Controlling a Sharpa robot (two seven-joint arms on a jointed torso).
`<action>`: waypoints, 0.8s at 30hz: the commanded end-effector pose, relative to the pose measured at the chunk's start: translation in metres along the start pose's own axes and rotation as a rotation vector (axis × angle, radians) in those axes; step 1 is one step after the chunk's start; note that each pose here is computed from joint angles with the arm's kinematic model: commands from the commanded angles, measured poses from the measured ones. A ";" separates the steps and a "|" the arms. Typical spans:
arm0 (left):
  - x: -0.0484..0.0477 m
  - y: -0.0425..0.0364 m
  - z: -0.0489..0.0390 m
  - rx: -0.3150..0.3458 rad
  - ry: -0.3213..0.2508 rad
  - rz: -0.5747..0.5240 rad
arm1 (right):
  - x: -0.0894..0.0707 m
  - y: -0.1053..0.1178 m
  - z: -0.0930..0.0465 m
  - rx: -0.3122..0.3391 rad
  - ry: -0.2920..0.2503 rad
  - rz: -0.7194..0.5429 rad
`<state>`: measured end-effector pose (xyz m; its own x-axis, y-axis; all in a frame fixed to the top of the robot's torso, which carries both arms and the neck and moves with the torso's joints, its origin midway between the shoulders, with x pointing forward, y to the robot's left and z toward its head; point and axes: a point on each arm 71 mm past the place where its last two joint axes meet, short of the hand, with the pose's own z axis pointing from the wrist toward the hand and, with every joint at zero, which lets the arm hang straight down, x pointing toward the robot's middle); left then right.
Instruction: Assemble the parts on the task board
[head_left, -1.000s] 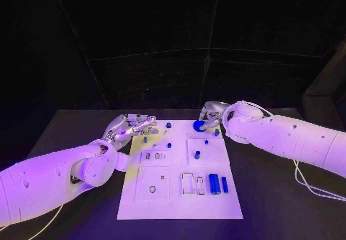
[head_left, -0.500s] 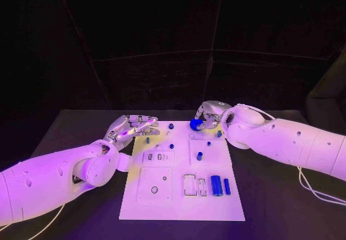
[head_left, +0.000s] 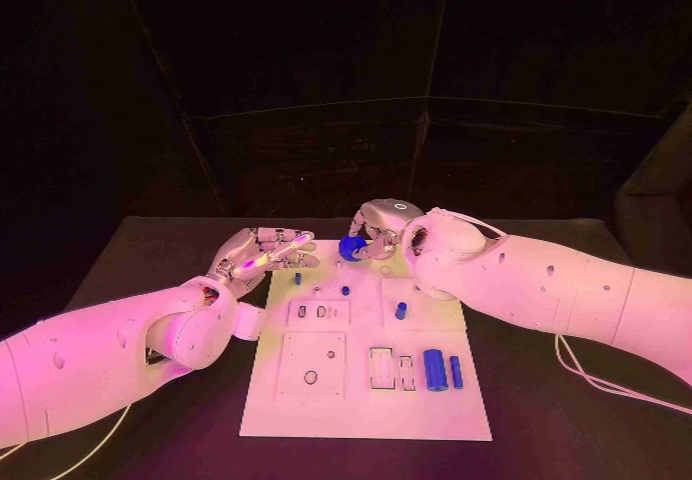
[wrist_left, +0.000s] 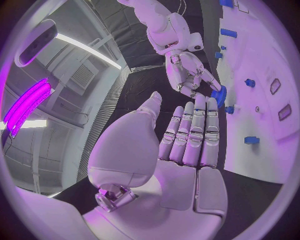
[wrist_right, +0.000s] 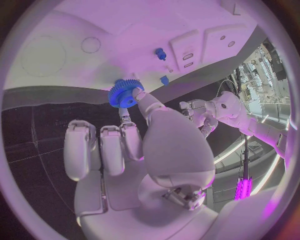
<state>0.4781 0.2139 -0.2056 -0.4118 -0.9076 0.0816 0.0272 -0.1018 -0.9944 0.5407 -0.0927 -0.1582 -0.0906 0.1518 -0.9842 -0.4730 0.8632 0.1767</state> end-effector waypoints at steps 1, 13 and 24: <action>0.0012 -0.0011 0.0011 0.005 0.007 -0.012 | 0.002 0.003 0.004 -0.011 -0.004 -0.031; 0.0020 -0.0006 0.0021 0.004 0.010 -0.014 | 0.021 0.018 0.013 -0.019 0.083 -0.037; 0.0018 -0.0006 0.0022 0.003 0.010 -0.014 | 0.026 0.022 0.015 -0.021 0.100 -0.036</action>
<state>0.4793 0.2127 -0.2062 -0.4110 -0.9076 0.0860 0.0236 -0.1049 -0.9942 0.5415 -0.0635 -0.1798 -0.1537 0.0884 -0.9842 -0.4887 0.8589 0.1534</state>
